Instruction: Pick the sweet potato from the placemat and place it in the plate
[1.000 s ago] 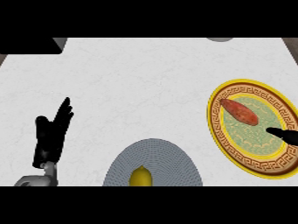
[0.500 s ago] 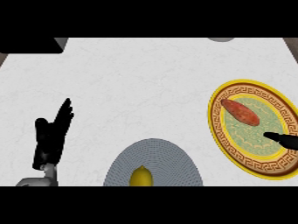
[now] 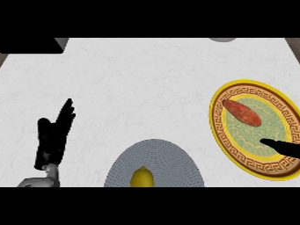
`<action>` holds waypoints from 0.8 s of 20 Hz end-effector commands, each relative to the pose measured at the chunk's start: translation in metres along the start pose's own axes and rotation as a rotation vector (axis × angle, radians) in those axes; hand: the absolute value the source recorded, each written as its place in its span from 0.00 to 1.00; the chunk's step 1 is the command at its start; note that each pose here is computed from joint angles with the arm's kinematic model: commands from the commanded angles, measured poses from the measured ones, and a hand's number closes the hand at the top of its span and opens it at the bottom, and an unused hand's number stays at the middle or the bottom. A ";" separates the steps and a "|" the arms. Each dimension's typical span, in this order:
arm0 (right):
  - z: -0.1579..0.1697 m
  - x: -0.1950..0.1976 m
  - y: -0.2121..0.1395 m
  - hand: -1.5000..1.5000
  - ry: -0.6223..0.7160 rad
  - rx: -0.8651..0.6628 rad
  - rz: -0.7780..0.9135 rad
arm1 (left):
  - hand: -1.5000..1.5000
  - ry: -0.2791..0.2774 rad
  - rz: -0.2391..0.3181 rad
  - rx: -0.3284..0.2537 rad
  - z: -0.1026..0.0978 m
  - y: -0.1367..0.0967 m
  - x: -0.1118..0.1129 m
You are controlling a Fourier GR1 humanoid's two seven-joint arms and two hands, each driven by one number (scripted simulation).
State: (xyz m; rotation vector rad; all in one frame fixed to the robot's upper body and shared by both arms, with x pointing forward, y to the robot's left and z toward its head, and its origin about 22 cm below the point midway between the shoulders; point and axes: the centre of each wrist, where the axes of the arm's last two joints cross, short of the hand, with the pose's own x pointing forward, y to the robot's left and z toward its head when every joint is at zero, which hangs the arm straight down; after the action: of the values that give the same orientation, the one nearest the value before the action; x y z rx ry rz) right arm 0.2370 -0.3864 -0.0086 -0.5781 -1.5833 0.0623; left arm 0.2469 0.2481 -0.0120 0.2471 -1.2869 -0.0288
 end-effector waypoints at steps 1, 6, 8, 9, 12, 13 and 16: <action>0.010 -0.004 -0.003 0.00 0.013 -0.024 0.019 | 0.50 0.008 -0.004 0.023 0.022 0.011 0.005; 0.001 -0.005 -0.006 0.00 0.043 -0.047 0.059 | 0.50 -0.003 0.011 0.006 -0.001 0.018 0.003; 0.014 -0.019 -0.022 0.00 0.038 -0.042 0.084 | 0.50 0.009 -0.002 0.001 -0.005 0.012 0.009; 0.021 -0.028 -0.028 0.00 0.063 -0.040 0.072 | 0.50 -0.010 -0.006 0.002 0.002 -0.001 -0.014; 0.017 -0.030 -0.039 0.00 0.051 -0.080 0.065 | 0.50 0.010 0.013 -0.010 0.012 -0.002 -0.004; 0.009 -0.031 -0.026 0.00 0.061 -0.054 0.091 | 0.50 -0.011 -0.009 0.001 0.012 0.020 0.000; 0.014 -0.050 -0.049 0.00 0.067 -0.077 0.119 | 0.50 0.006 0.008 -0.005 -0.012 -0.025 0.002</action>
State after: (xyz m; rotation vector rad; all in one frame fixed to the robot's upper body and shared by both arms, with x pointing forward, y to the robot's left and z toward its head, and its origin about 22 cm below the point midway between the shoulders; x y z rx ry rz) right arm 0.2139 -0.4315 -0.0257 -0.6938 -1.5081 0.0571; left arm 0.2471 0.2470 -0.0126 0.2436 -1.2831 -0.0278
